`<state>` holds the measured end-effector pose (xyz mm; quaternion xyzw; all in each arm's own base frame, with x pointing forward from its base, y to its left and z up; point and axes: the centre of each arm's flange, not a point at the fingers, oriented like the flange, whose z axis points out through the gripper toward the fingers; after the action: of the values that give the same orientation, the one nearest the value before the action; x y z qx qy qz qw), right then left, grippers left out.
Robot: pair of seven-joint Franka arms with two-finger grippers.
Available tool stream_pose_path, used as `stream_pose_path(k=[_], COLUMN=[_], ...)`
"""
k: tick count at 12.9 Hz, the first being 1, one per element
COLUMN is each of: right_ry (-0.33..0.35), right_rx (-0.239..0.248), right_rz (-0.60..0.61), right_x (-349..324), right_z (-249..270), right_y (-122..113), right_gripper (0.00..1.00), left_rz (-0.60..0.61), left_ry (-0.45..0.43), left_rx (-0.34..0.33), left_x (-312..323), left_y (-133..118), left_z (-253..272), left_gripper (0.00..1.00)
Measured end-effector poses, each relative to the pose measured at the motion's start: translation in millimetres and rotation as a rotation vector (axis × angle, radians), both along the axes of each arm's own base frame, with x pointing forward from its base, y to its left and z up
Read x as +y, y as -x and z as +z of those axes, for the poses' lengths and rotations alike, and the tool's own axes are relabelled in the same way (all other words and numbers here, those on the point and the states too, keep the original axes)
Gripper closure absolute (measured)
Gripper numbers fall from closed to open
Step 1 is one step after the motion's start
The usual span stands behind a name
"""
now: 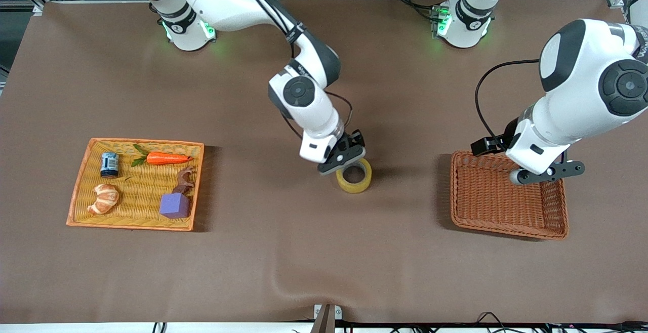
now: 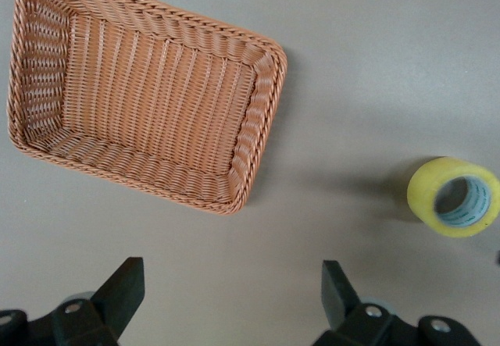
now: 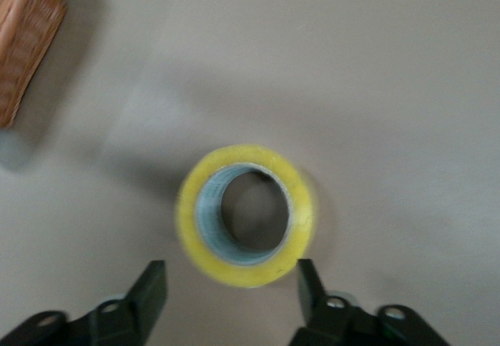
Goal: Transfer tape with both arms
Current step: 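Set the tape roll down with the right gripper while the left gripper reaches it, then grasp the tape roll with the left gripper while the right gripper withdraws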
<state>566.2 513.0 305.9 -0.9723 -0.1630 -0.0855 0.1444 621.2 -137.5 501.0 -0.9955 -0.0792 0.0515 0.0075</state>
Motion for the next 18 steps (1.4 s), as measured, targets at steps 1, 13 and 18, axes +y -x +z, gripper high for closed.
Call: stream_pose_path(k=[1,13,18], right_ry=[0.013,0.182,0.276], right_rx=[0.016,0.203,0.155], right_rz=[-0.034,-0.099,-0.137], right_x=[-24.6,-466.0,-513.1], right_z=[10.3,125.1,243.9], right_y=[-19.0,-64.3,-5.7], right_gripper=[0.05,0.00,0.00], left_rz=[-0.001,-0.036,-0.039], left_ry=[0.000,0.072,0.059], left_rx=[-0.001,-0.096,-0.060], left_x=[-0.8,-256.7,-262.0], left_y=[-0.2,25.9,27.9], left_z=[-0.2,-192.7,-256.8], left_gripper=[0.00,0.00,0.00])
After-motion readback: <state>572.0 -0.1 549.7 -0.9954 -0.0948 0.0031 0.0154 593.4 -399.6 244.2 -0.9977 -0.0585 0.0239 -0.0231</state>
